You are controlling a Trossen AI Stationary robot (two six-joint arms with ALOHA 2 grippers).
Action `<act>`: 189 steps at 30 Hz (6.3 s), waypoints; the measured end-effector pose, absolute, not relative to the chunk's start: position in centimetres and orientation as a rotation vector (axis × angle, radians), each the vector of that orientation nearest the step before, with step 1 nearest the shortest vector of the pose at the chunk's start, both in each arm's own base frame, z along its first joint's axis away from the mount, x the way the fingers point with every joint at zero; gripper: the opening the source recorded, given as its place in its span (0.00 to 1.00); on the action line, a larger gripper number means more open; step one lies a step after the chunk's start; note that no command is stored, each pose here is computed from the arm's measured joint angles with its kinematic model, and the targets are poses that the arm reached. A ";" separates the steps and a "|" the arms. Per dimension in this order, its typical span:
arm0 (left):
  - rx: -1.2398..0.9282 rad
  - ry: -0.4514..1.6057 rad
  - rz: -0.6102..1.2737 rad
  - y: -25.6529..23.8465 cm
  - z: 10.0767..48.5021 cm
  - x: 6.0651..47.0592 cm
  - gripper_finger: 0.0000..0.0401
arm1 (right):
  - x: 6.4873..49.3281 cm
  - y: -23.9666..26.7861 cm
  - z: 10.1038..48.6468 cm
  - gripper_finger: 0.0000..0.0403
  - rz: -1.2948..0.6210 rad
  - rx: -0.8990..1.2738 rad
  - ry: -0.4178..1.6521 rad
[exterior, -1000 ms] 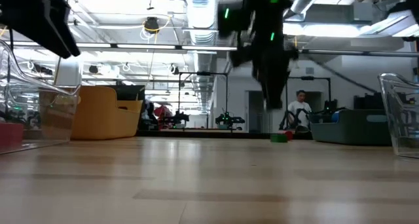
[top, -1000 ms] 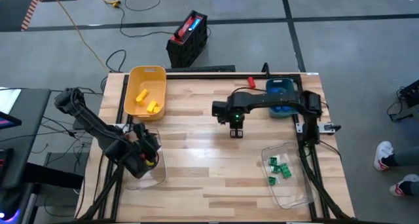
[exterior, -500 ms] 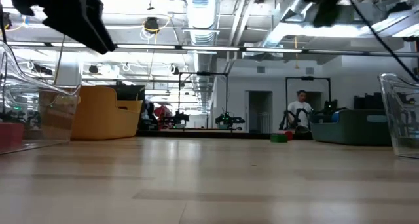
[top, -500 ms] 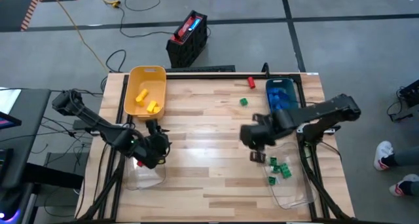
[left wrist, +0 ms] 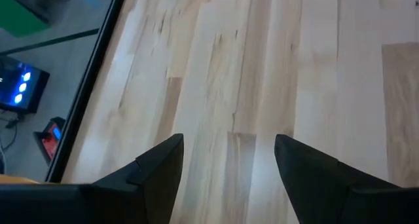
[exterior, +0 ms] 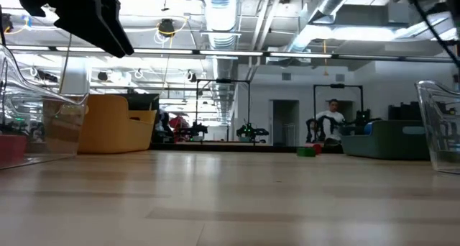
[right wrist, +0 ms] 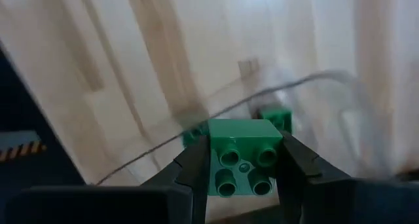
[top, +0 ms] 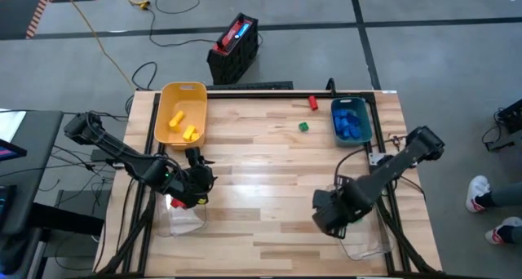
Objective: Sort blocks
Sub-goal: Put the green game piece into the right transparent bin, then put the red wooden block into the left transparent bin
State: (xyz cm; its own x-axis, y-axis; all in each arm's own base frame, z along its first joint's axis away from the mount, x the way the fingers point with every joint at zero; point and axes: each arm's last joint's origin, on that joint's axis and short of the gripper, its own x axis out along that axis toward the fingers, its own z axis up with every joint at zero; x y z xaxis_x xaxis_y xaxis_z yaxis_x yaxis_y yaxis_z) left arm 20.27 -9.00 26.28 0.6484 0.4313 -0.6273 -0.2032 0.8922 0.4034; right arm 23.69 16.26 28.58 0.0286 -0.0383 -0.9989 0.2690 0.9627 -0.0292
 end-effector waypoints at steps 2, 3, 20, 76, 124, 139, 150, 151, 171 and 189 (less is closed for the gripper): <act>0.303 0.794 0.356 -9.0 26.3 20.3 0.59 | 23.3 16.5 26.8 0.32 -0.260 0.204 1.592; 0.294 0.803 0.340 -9.1 26.2 20.3 0.59 | 23.1 16.5 26.0 0.32 -0.265 0.214 1.613; 0.245 0.833 0.289 -9.3 26.1 20.2 0.59 | 18.9 15.1 18.3 0.42 -0.372 0.411 1.590; 0.619 0.709 0.589 -4.8 26.7 23.1 0.59 | 26.8 -23.8 24.3 0.59 -0.942 0.557 0.994; 0.639 0.032 -0.132 4.7 24.7 25.0 0.59 | 36.4 -26.7 20.8 0.53 -1.108 0.552 1.240; 0.549 0.091 -0.147 4.4 23.2 24.0 0.59 | 32.3 -29.9 19.5 0.53 -1.283 0.636 1.394; 0.516 0.113 -0.151 4.2 24.0 22.7 0.59 | 30.2 -30.4 17.0 0.51 -1.306 0.672 1.494; 0.512 0.113 -0.151 4.2 24.0 22.7 0.59 | 30.3 -30.4 17.0 0.50 -1.302 0.673 1.493; 0.522 0.132 -0.130 4.2 23.9 22.7 0.59 | 32.5 -27.0 19.5 0.44 -1.075 0.709 1.473; 0.475 0.195 -0.131 4.3 23.4 22.6 0.59 | 31.5 -28.1 15.8 0.44 -1.151 0.768 1.377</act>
